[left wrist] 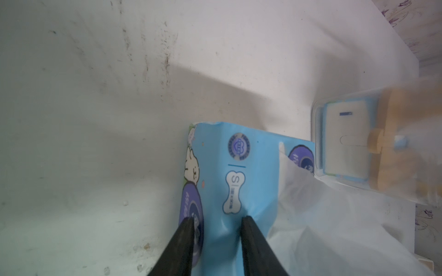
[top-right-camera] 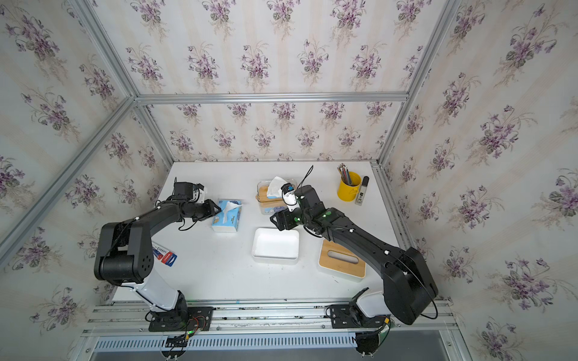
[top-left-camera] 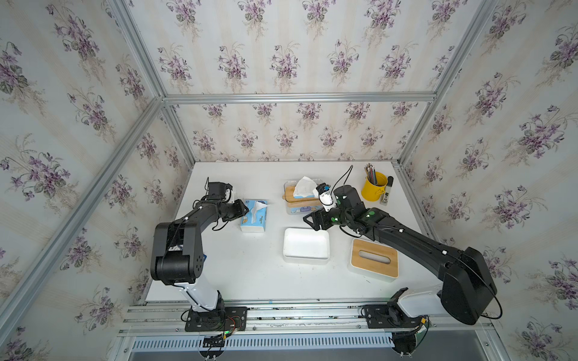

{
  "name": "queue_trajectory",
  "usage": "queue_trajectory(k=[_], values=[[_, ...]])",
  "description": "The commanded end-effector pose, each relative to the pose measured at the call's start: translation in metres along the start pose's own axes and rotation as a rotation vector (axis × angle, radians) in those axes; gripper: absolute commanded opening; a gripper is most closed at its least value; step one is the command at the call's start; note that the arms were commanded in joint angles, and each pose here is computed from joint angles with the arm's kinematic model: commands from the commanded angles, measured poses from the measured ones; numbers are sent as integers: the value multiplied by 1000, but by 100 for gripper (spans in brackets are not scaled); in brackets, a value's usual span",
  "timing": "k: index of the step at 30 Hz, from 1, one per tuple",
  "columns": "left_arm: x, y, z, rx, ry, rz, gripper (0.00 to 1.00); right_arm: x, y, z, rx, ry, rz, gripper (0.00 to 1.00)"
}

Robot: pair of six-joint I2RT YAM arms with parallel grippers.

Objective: Put the tissue paper into the tissue box
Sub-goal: Pick up the paper towel from the center of the board.

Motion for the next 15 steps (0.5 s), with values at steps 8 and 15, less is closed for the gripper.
queue_trajectory(k=[8, 15], values=[[2, 0, -6, -43, 34, -15, 13, 3, 0, 0, -4, 3, -17, 82], [4, -8, -12, -59, 70, -28, 0, 2, 3, -3, -15, 0, -13, 82]])
Point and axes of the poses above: each gripper's point midway between its finger pads, its own y axis out along the fingers, its own z axis along the line the jaws close on, x = y × z, the point moved 1 cm from there along -y, back along the fingers, and after that the axes turned 13 degrees about y, right-handed, at the moved point
